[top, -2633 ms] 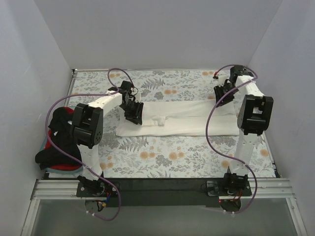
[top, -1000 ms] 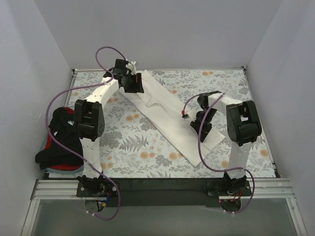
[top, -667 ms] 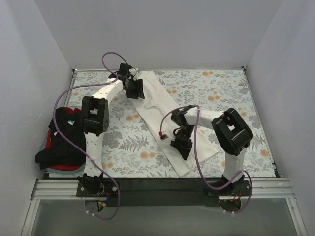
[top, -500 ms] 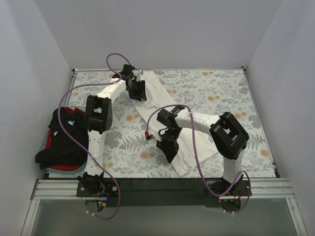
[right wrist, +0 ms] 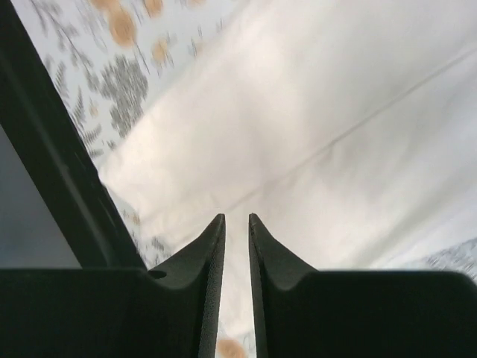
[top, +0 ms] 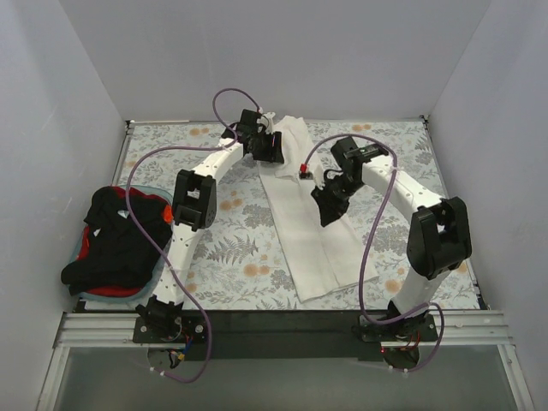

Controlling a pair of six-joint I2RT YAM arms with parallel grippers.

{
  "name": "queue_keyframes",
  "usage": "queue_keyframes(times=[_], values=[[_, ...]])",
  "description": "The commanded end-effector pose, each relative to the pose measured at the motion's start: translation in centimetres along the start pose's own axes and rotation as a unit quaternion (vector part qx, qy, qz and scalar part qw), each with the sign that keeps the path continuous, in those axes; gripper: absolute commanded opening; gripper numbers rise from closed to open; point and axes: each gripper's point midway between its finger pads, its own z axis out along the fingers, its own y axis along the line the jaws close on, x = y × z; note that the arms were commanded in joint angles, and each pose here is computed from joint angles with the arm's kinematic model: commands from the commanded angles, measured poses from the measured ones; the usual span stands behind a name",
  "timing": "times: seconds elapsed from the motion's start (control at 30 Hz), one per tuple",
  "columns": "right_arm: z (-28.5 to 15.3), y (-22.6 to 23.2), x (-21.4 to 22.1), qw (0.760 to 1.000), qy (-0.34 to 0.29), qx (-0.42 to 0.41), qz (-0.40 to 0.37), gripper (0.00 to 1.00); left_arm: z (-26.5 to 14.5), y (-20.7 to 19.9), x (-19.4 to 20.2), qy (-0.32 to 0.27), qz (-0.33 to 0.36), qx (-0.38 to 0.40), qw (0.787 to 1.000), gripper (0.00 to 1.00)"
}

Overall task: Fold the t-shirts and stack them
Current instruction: Fold the tshirt

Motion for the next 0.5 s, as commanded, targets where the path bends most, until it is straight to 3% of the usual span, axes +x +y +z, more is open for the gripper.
queue_keyframes(times=[0.0,0.13,0.2,0.47], values=[[0.7,-0.3,5.9,0.992,0.117,0.035,-0.028,0.24,-1.8,-0.4,-4.7,-0.082,0.012,-0.01,0.996,0.5],[2.4,-1.3,9.7,0.983,0.178,0.036,-0.016,0.21,-6.7,-1.8,-10.0,-0.15,0.019,0.005,0.989,0.53],[3.5,-1.4,11.0,0.979,0.202,0.025,-0.01,0.2,-8.4,-2.3,-10.7,-0.159,0.024,0.011,0.987,0.54],[7.9,1.2,13.3,0.967,0.251,-0.032,0.003,0.18,-13.6,-2.7,-8.3,-0.138,-0.001,0.016,0.99,0.55]])
